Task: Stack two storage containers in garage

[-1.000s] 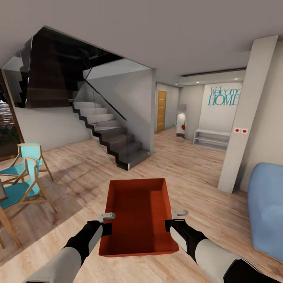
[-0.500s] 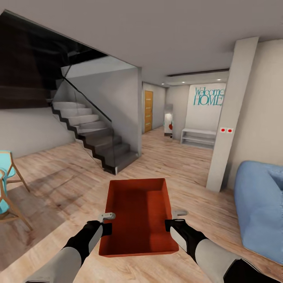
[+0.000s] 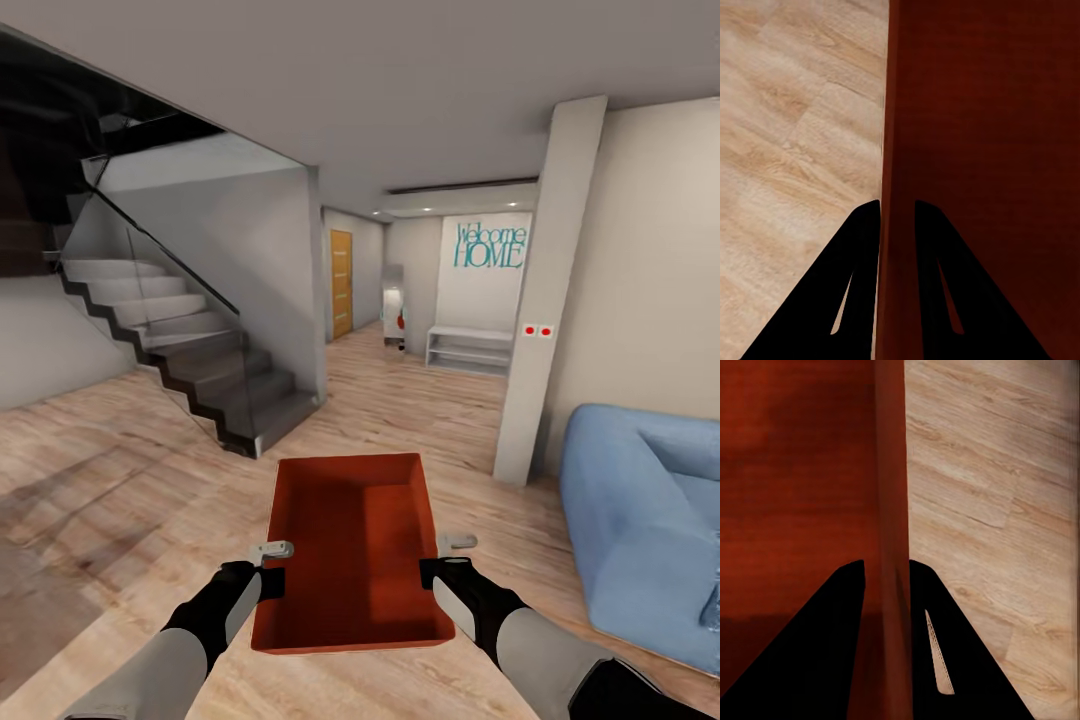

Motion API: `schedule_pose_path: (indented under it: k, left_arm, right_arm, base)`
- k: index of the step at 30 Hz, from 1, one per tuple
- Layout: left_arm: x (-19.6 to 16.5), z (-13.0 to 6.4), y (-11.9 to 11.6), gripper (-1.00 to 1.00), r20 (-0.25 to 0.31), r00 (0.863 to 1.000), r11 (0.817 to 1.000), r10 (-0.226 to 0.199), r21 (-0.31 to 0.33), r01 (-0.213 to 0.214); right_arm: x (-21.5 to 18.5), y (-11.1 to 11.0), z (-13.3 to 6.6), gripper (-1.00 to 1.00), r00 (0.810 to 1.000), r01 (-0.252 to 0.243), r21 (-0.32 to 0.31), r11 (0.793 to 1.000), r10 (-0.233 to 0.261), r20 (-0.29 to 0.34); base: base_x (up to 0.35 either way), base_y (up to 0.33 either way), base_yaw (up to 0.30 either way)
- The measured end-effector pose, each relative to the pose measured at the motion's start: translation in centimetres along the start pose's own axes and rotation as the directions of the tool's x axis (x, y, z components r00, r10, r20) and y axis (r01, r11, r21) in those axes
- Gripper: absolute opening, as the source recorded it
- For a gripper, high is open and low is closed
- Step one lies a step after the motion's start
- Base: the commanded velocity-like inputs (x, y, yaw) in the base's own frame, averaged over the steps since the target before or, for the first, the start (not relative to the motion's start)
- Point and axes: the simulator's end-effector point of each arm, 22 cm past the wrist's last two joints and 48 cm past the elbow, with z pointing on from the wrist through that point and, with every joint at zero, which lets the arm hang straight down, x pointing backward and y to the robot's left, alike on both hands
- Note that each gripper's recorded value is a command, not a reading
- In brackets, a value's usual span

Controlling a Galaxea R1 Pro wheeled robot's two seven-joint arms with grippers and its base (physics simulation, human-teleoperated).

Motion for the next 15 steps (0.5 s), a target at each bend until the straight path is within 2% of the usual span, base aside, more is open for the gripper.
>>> schedule_pose_path:
  k: [5, 15]
  left_arm:
    - [0.00, 0.00, 0.01, -1.00, 0.000, 1.000, 1.000, 0.000, 0.000, 0.000]
    - [0.00, 0.00, 0.00, -1.00, 0.000, 1.000, 1.000, 0.000, 0.000, 0.000]
  right_arm:
    - [0.00, 0.01, 0.00, -1.00, 1.000, 0.000, 0.000, 1.000, 0.000, 0.000]
    - [0.00, 0.00, 0.00, -1.00, 1.000, 0.000, 0.000, 1.000, 0.000, 0.000]
  base:
    - [0.323, 0.000, -0.153]
    - [0.323, 0.000, -0.009]
